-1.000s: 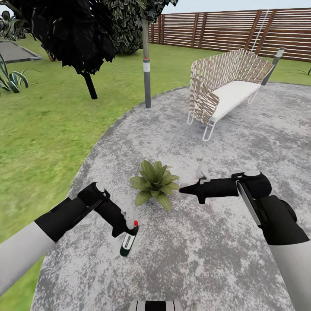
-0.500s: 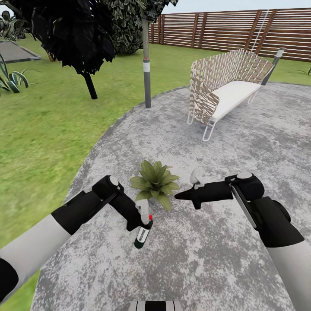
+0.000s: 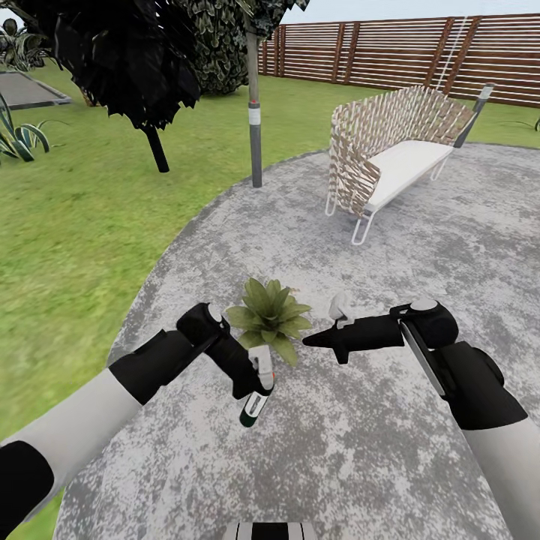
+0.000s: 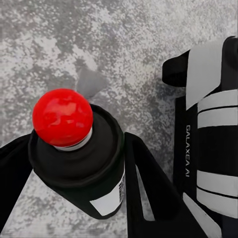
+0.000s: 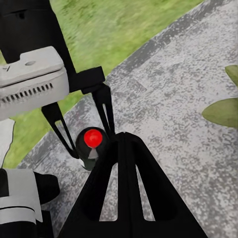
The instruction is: Pick up the pesticide atomizer in the garden and spray insectifuge to fully cover both potted plants in the garden.
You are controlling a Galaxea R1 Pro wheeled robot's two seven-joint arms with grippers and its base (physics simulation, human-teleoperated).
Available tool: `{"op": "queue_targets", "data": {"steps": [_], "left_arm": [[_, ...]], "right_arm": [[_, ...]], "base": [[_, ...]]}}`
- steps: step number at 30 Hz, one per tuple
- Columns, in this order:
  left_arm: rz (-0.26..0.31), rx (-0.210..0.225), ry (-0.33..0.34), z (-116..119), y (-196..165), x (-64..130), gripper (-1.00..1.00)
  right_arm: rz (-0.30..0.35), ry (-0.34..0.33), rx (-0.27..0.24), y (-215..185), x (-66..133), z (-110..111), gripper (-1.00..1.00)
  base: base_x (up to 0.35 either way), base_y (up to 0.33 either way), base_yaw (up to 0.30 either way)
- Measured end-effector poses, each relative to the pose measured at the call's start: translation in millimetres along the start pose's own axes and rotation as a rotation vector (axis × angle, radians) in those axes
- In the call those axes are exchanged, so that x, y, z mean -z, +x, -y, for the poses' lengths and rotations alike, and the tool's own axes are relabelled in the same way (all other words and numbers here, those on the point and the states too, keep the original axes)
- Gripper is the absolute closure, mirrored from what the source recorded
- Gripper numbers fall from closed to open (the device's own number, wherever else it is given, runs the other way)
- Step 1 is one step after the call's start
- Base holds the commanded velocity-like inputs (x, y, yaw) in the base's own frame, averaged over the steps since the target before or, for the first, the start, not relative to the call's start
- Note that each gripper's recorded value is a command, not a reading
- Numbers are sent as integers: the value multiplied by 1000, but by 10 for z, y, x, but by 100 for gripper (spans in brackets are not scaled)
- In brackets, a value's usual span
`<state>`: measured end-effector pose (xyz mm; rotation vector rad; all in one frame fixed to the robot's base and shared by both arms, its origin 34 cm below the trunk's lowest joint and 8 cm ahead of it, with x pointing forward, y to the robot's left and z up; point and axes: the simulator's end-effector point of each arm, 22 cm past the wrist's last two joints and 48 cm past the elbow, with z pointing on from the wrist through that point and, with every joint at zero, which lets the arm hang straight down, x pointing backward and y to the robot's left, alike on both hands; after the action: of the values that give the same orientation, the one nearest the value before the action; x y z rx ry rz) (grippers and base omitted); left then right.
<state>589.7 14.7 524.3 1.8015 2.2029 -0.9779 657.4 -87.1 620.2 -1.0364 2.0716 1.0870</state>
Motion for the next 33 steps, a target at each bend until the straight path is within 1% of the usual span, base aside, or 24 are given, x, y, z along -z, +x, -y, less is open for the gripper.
{"op": "queue_targets", "data": {"steps": [4, 9, 13, 15, 22, 29, 33], "left_arm": [[5, -13, 6, 37, -99, -47, 100], [0, -29, -14, -11, -175, 0, 100], [-5, -11, -16, -55, -254, -6, 100], [-5, -9, -16, -62, -273, -7, 100], [5, -28, -19, -51, -423, 9, 100], [9, -38, -26, -65, -486, 43, 100], [10, -44, -38, -98, -534, 95, 100]], "right_arm": [[-1, -1, 0, 2, -3, -2, 100], [-1, -1, 0, 3, -3, -2, 100], [-1, -1, 0, 3, -4, -3, 100], [-1, -1, 1, 2, -3, -4, 100], [-1, -1, 1, 2, -2, -4, 100], [-1, -1, 1, 1, -3, -5, 100], [-1, -1, 1, 3, -2, -3, 100]], "base": [[0, 0, 0], [0, 0, 0], [0, 0, 0], [0, 0, 0], [0, 0, 0], [0, 0, 0], [0, 0, 0]]}}
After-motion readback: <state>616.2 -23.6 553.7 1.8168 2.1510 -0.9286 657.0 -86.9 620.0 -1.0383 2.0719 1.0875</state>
